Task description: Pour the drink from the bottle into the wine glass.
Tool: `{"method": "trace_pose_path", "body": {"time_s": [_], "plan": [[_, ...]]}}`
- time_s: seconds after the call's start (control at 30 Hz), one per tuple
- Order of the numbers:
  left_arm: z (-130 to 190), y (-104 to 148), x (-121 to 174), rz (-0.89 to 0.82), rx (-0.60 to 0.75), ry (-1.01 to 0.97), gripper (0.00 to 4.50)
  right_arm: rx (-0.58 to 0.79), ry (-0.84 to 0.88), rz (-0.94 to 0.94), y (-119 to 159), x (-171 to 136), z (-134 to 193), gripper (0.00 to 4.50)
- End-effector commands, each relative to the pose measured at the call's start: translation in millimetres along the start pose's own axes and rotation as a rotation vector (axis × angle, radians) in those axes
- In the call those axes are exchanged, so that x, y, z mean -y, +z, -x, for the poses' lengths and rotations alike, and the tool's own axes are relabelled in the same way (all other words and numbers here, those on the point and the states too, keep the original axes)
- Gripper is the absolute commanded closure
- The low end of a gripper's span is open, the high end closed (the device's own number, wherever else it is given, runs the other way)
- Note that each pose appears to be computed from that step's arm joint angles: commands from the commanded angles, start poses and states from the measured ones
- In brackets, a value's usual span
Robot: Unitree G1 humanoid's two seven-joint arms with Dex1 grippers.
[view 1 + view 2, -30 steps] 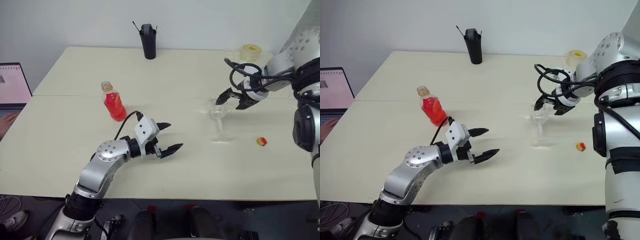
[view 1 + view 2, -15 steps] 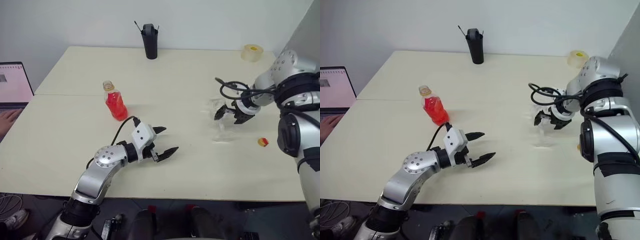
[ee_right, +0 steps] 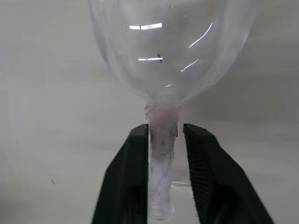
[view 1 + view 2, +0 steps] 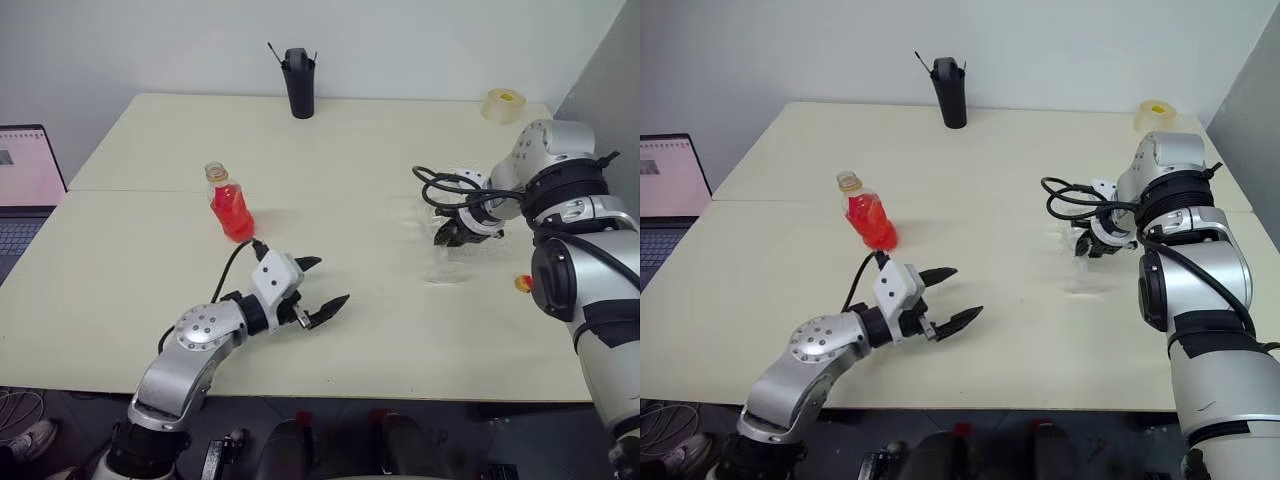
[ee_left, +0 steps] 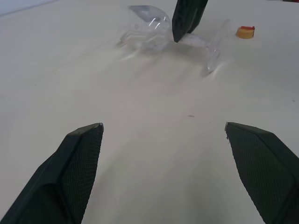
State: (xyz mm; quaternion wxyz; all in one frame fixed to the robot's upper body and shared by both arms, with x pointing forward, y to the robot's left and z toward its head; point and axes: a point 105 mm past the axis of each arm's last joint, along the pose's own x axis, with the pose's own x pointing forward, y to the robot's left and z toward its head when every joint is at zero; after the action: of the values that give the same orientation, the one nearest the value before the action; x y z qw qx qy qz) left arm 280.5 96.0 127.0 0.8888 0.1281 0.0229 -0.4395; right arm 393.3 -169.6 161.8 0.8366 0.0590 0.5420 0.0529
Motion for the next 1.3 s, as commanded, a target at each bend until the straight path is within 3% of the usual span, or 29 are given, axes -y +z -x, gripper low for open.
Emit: {"method": "trace_pose_path", "body": {"time_s": [0.03, 0.17, 0.3, 0.43, 0.6, 0.87, 1.0, 1.3], "plan": [[5, 10, -1, -0.024, 0.03, 0.009, 0.0, 0.074, 0.01, 0.025, 12, 0, 8, 4.39], [8, 8, -10, -0.019, 0.025, 0.03, 0.0, 0.285, 0.088, 0.134, 41, -24, 33, 4.4], [12, 12, -26, -0.02, 0.034, 0.086, 0.0, 0.649, 0.243, 0.263, 61, -60, 64, 4.4], [16, 15, -36, -0.031, 0.034, 0.121, 0.0, 0.976, 0.246, 0.392, 50, -83, 58, 4.4], [20, 17, -45, -0.036, 0.032, 0.158, 0.0, 1.291, 0.288, 0.501, 27, -121, 45, 4.4], [26, 28, -61, -0.045, 0.042, 0.206, 0.0, 1.415, 0.364, 0.424, 23, -151, 22, 4.4], [27, 29, -62, -0.055, 0.037, 0.214, 0.0, 1.406, 0.391, 0.464, 12, -169, 4, 4.4], [34, 26, -64, -0.054, 0.012, 0.237, 0.0, 1.302, 0.465, 0.518, -31, -178, -31, 4.4]]}}
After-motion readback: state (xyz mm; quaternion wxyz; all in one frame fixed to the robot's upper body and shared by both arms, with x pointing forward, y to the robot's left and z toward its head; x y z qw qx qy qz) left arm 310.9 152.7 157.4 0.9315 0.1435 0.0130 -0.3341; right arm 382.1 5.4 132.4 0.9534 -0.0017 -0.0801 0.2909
